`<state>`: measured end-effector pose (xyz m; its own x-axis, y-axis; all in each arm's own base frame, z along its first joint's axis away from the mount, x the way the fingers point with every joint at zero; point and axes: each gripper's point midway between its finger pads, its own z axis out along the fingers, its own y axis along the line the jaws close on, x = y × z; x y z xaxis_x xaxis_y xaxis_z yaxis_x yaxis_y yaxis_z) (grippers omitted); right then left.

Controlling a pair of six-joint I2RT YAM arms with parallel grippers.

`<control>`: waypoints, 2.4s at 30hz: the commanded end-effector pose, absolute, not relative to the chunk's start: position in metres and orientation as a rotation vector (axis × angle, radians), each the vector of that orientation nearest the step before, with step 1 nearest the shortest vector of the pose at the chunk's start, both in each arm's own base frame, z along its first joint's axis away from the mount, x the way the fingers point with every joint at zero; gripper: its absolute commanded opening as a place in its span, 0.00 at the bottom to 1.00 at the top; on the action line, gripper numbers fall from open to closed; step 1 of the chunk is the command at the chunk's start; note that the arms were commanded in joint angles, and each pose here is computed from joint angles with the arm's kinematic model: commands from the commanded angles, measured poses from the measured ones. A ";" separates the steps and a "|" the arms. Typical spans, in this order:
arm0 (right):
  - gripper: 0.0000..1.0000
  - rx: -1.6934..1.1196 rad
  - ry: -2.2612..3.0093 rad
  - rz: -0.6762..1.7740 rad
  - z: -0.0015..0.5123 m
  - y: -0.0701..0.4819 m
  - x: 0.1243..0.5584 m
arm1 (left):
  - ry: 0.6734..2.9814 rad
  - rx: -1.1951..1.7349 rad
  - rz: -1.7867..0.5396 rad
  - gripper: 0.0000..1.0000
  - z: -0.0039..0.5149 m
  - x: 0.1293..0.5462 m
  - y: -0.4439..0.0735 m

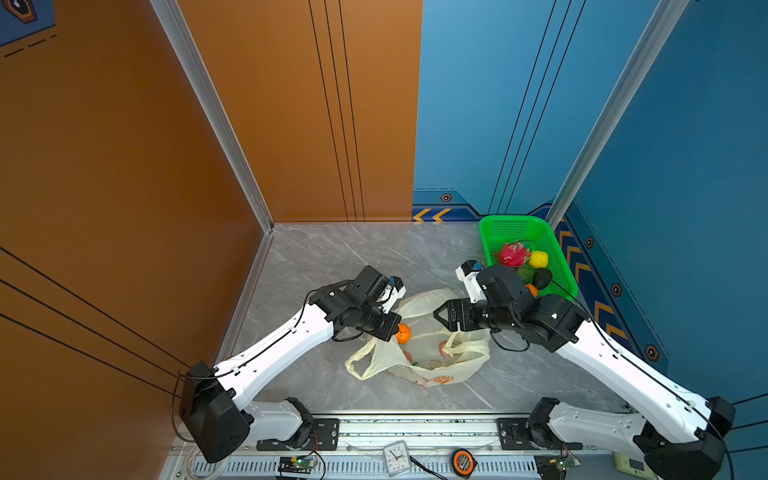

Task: Untie the knot of the plastic bag and take out the fruit
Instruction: 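Move the right gripper from the basket back into the bag mouth, then lower the right gripper into the bag toward the dark green lime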

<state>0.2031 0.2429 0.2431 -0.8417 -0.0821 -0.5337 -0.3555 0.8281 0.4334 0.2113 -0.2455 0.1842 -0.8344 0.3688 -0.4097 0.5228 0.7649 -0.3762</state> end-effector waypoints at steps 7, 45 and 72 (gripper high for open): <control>0.81 -0.367 2.537 0.628 0.186 0.289 0.191 | 2.676 0.701 -0.717 0.05 0.190 0.208 -0.243; 1.00 -0.001 2.605 0.610 0.075 0.351 0.199 | 2.819 0.743 -0.692 0.05 0.156 0.163 -0.214; 1.00 0.392 2.491 0.382 0.059 0.286 0.251 | 2.768 0.823 -0.594 0.01 0.163 0.180 -0.228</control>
